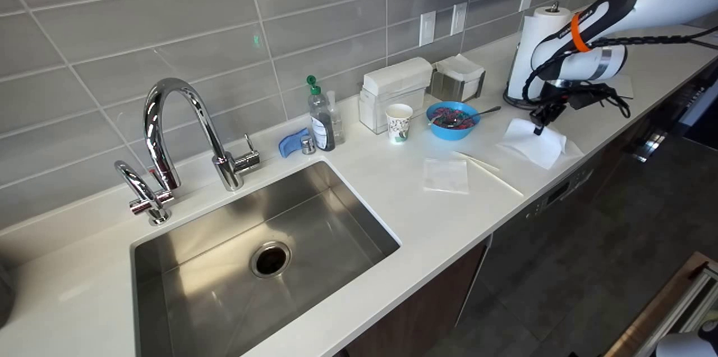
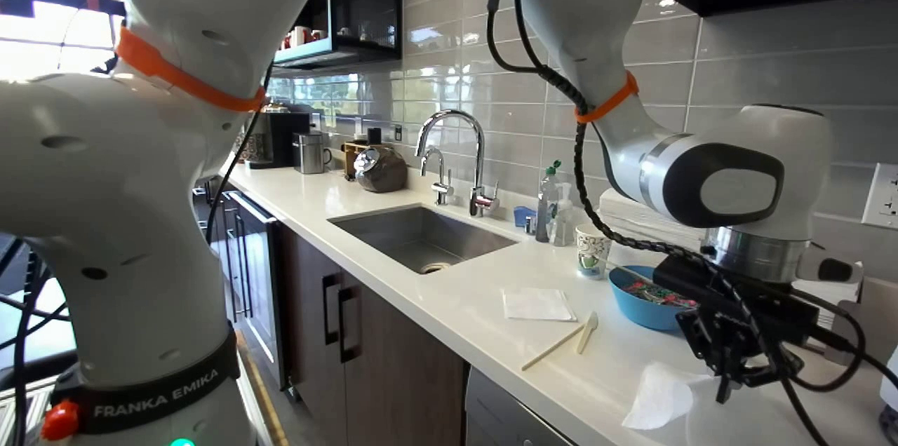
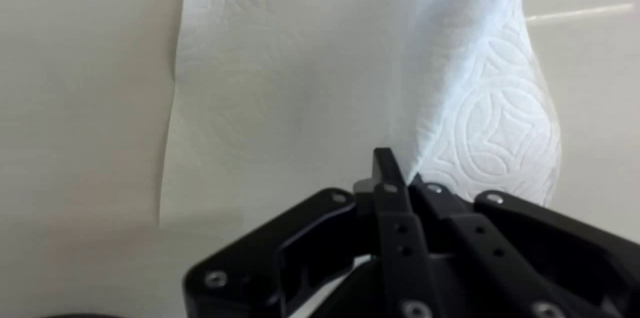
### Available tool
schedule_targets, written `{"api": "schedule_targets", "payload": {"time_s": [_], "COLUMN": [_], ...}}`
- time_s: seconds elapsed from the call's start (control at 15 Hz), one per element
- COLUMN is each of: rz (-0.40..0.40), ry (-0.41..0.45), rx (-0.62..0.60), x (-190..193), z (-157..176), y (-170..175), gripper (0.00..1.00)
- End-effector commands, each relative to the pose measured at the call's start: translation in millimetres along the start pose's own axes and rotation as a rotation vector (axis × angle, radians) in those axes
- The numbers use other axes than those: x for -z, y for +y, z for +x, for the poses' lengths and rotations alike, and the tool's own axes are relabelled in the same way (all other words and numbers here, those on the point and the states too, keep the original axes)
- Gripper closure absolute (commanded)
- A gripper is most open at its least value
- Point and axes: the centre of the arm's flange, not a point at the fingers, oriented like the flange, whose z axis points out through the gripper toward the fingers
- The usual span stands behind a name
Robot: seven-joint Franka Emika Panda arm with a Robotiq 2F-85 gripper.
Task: Use one white napkin to wipe the counter.
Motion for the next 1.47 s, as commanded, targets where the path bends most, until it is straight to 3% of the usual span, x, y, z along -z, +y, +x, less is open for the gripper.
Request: {"api": "schedule_targets", "payload": {"time_s": [0.0, 0.4, 0.53, 0.73, 1.13, 1.2, 1.4], "rz": [-0.043, -0.148, -0.148, -0.139, -0.097, -0.090, -0.002], "ry": [0.050, 0.139, 0.145, 0.165, 0.201, 0.169, 0.152], "rx": [-0.185, -0.439, -0.506, -0.537, -0.505, -0.475, -0.317], "x": [-6, -19, -25, -19, 35, 43, 65], "z": [2, 18, 24, 29, 11, 4, -28], "y": [23, 50, 55, 50, 51, 52, 52], "gripper": [1.00, 1.00, 0.73, 0.51, 0.07, 0.01, 0.00]}}
